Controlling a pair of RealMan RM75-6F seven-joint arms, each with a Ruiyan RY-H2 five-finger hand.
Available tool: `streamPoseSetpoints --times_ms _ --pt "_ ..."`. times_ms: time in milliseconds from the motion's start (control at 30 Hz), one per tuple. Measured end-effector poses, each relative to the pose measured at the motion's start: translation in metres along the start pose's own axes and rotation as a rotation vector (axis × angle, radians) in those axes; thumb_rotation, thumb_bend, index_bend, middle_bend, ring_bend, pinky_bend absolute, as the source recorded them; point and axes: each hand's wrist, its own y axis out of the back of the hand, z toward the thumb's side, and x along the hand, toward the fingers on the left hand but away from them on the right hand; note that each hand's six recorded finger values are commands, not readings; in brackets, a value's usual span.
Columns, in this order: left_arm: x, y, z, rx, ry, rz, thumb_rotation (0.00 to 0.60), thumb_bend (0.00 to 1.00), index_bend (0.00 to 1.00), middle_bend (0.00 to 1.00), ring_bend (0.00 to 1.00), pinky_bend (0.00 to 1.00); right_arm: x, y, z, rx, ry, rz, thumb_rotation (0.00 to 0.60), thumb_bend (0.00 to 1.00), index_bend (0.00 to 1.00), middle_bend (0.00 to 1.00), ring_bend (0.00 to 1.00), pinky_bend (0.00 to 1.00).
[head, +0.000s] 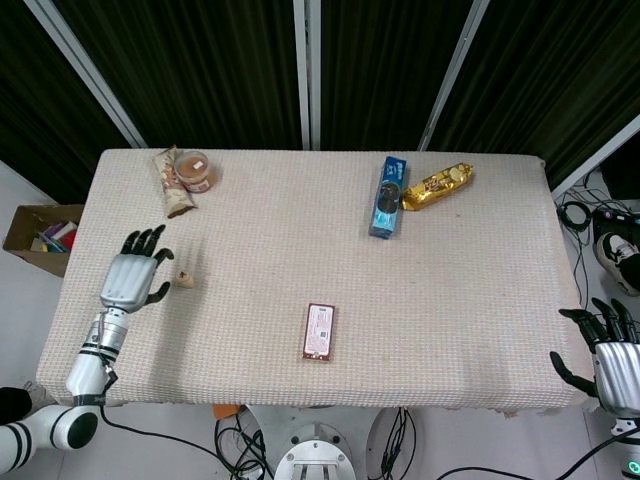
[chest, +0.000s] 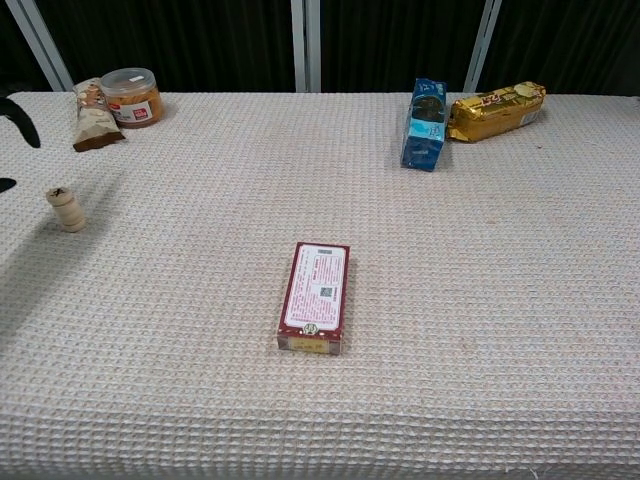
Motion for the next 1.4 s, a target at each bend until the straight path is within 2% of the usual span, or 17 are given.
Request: streamPoseSetpoints --times_ms 167,333,600,1033,1400 --pt "0.001 -0.011 -0.006 -0.035 0.013 -0.046 0.6 0.32 0.33 0.0 0.02 0.08 -0.001 -0.003 0.001 -0.008 0.008 0.005 0.6 0.23 0.27 0.3 0.08 0.09" --pt "0.013 -0.024 0.0 -0.039 0.001 -0.082 0.6 0.32 0.32 0.0 0.02 0.08 0.001 -0.001 -0.001 -0.003 0.004 -0.001 0.6 0.23 0.27 0.3 0.08 0.09" --pt "0.02 -0.032 0.012 -0.002 -0.018 -0.128 0.6 0.32 0.32 0.0 0.02 0.08 0.001 -0.003 -0.003 -0.007 -0.007 0.006 0.6 0.23 0.27 0.3 0.08 0.09" --pt "0.016 -0.037 0.014 0.01 -0.012 -0.156 0.6 0.32 0.32 0.0 0.02 0.08 0.0 -0.004 -0.002 -0.007 -0.005 0.008 0.6 0.23 0.27 0.3 0.08 0.09" --pt "0.014 -0.035 0.017 0.015 -0.019 -0.149 0.6 0.32 0.32 0.0 0.02 0.08 0.001 -0.004 -0.003 -0.007 -0.007 0.007 0.6 0.23 0.27 0.3 0.08 0.09"
